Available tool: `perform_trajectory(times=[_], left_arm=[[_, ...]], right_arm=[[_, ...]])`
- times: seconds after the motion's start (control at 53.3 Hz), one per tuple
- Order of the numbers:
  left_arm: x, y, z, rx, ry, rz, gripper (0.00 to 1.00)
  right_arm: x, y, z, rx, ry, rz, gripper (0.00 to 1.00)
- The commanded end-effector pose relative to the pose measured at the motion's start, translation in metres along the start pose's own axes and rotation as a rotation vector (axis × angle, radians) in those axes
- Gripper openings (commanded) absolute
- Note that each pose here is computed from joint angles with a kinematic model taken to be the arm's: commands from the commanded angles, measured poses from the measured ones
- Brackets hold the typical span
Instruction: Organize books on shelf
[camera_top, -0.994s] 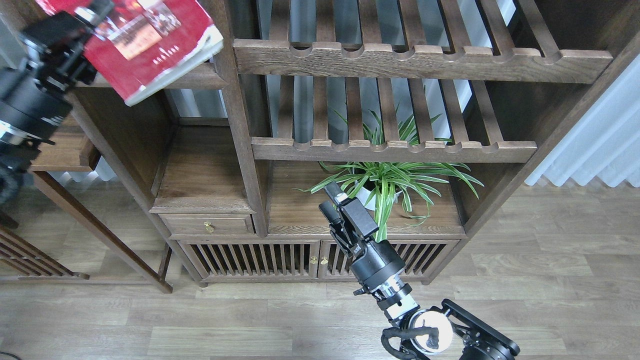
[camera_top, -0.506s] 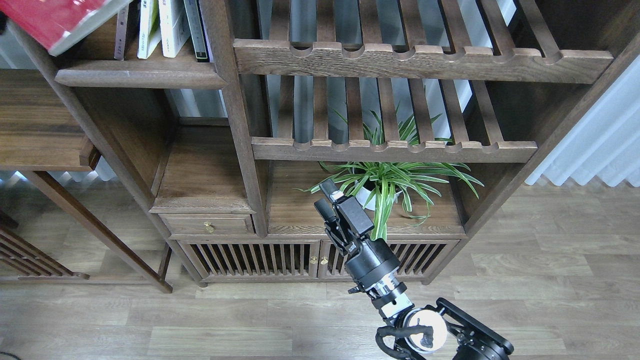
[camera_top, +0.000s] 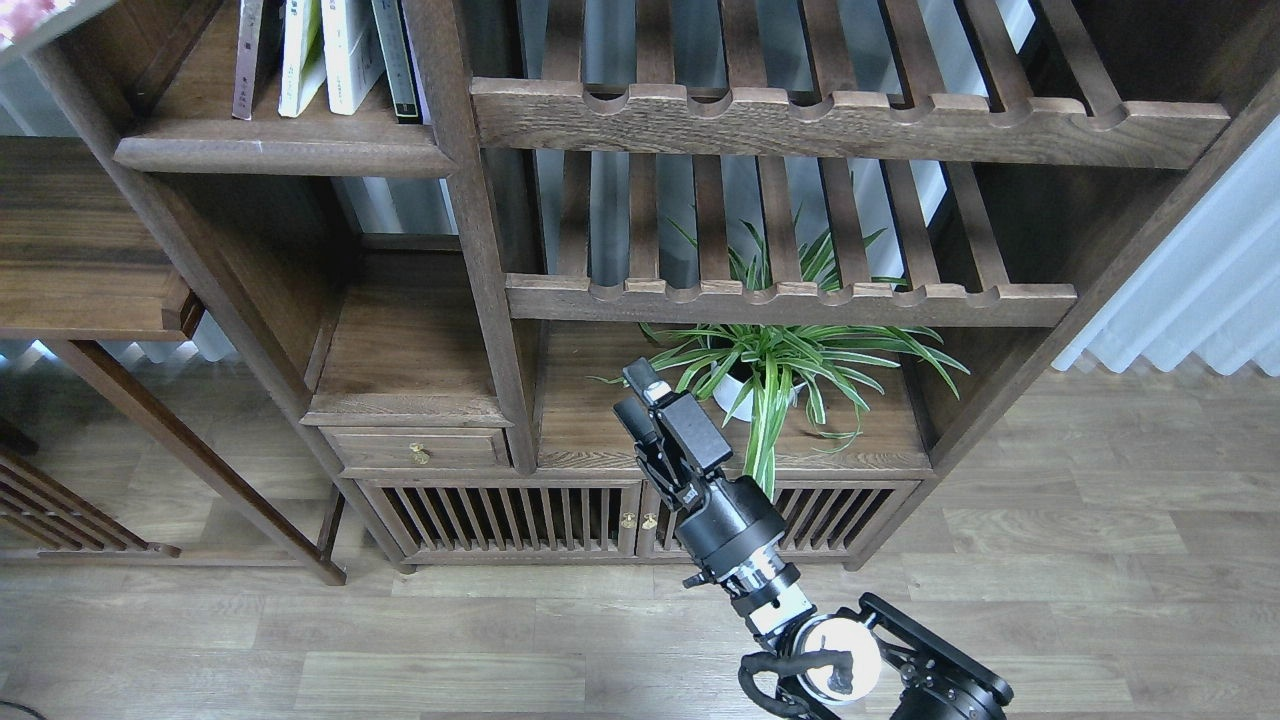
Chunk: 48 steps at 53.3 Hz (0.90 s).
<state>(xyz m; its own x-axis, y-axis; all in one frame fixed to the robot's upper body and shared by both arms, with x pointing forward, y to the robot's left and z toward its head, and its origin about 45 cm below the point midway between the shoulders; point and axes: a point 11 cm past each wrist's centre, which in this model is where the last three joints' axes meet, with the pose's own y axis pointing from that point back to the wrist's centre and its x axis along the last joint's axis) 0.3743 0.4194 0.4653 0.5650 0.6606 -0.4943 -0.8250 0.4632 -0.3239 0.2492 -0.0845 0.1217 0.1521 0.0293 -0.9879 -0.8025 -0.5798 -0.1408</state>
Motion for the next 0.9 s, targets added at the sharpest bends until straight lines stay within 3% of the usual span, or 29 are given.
perform_trajectory(times=[0.0, 0.882], left_arm=[[-0.014, -0.014, 0.012, 0.007, -0.099, -0.031, 0.04], [0.030, -0.010, 0.024, 0.148, -0.446, 0.172, 0.04]], right_arm=[[0.001, 0.002, 0.009, -0.027, -0.005, 0.004, 0.90], [0.002, 0.003, 0.030, -0.102, -0.011, 0.008, 0.90]])
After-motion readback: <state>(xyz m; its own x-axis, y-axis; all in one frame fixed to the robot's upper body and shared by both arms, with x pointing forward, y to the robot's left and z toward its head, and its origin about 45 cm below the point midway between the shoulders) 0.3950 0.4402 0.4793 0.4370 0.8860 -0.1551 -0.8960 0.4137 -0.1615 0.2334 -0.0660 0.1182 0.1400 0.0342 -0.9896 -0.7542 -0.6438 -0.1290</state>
